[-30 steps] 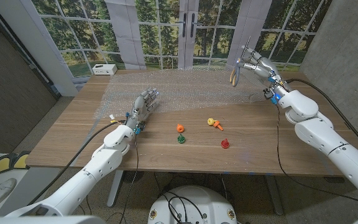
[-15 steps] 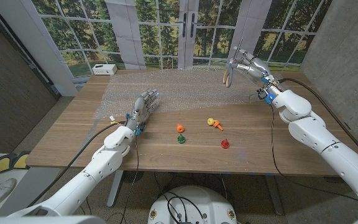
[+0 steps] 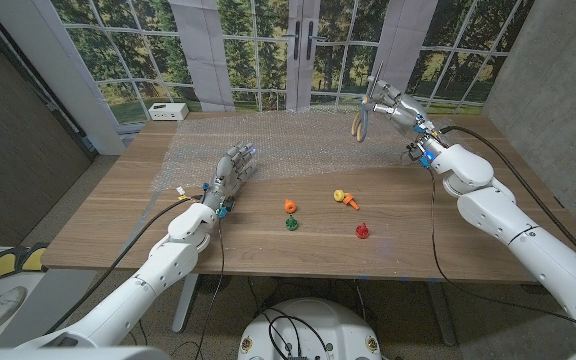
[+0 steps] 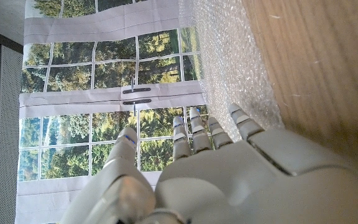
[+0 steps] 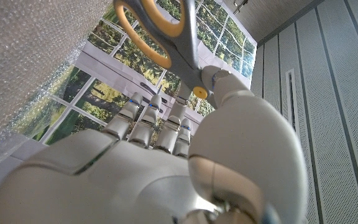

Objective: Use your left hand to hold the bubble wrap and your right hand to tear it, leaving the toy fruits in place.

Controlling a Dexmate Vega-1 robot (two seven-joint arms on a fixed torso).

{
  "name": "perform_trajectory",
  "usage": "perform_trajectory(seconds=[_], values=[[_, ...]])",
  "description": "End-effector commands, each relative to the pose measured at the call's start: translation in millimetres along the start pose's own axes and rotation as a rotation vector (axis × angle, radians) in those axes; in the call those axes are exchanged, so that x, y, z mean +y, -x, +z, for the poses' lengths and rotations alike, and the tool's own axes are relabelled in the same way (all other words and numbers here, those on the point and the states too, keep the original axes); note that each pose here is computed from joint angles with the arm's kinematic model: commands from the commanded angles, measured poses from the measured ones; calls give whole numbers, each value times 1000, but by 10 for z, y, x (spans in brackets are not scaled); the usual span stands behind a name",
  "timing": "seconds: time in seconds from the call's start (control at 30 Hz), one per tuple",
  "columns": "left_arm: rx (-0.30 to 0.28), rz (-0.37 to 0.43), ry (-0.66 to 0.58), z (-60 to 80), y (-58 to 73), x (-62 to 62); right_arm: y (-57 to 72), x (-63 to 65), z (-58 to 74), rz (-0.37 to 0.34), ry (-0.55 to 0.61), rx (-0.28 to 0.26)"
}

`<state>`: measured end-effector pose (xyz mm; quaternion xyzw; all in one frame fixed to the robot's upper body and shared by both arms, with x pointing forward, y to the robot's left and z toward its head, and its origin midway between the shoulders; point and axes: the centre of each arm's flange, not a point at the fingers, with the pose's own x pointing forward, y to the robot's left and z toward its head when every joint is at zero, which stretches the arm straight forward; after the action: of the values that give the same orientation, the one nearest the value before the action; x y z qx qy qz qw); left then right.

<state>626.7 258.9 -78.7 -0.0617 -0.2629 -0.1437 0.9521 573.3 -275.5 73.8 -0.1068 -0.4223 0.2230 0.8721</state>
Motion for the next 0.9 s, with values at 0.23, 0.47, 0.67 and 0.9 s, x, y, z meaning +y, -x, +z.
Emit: perform_trajectory(seconds=[0.23,0.47,0.67,0.9], values=[[-16,-9,14,41,-13,-68,-79,102,-39,12,-14,-22],[-26,-15,8,76,-9,-91,-102,123,-34,4,-9,-34],[-37,-34,-9,124,-9,-113,-118,148,-5,-2,-5,-42],[-53,-73,-39,197,-43,-159,-145,199,-17,-6,-24,-44]])
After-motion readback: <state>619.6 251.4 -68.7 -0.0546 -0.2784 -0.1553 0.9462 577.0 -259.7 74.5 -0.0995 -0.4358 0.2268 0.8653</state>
